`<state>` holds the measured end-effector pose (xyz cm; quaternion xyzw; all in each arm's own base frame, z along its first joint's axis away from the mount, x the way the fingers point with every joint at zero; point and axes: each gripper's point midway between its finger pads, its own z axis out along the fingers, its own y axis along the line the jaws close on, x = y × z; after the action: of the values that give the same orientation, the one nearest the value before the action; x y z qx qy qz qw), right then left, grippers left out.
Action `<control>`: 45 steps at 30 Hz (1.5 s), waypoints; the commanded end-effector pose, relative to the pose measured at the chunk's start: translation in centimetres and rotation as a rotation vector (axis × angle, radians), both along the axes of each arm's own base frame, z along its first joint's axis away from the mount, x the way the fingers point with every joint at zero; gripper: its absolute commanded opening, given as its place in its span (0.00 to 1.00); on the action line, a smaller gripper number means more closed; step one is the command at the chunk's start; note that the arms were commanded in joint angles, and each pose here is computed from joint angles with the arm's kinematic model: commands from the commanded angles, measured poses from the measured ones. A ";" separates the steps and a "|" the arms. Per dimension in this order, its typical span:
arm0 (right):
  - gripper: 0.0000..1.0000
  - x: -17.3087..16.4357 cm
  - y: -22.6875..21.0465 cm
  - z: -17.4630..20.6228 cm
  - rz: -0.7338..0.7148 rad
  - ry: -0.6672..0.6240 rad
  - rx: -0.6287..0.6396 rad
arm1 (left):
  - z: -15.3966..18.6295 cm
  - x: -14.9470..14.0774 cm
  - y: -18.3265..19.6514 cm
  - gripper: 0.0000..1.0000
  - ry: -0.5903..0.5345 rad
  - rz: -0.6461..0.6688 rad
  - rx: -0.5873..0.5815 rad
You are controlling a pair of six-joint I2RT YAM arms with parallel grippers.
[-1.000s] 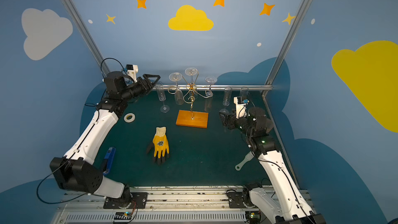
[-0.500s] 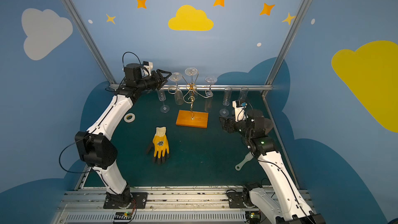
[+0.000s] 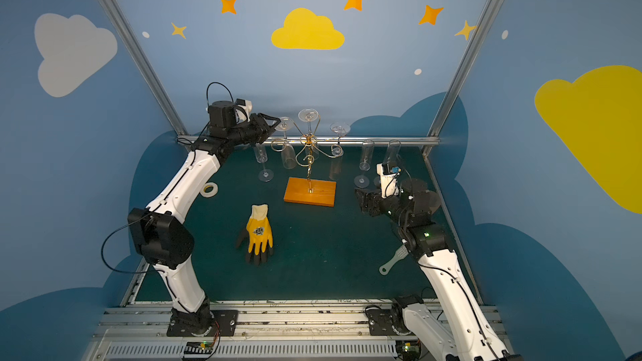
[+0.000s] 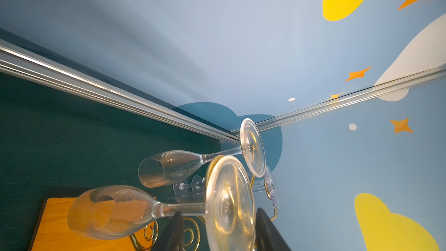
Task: Take the wine glass off the wine glass rack
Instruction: Pick up the wine glass from the wine glass rack.
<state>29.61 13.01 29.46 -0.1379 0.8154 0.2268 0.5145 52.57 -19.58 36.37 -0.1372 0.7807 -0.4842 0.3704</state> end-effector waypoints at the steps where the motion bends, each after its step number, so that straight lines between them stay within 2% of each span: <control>1: 0.81 -0.3 -0.6 -0.5 -0.023 0.007 -0.016 | 0.6 0.2 -0.1 0.44 -0.031 0.004 -0.004; 24: 0.80 -0.9 -1.8 -0.5 -0.079 -0.003 -0.023 | 0.4 0.1 -0.4 0.21 -0.048 -0.006 -0.017; 34: 0.79 -0.9 -1.9 -0.6 -0.083 -0.002 -0.022 | 0.7 0.1 -0.5 0.15 -0.047 -0.004 -0.034; 45: 0.79 -1.0 -2.1 -0.7 -0.087 0.002 -0.020 | 0.6 0.1 -0.6 0.03 -0.020 -0.003 -0.073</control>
<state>28.94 11.24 28.96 -0.1123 0.8218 0.1982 0.5222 53.07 -19.82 36.50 -0.1476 0.7633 -0.5044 0.3757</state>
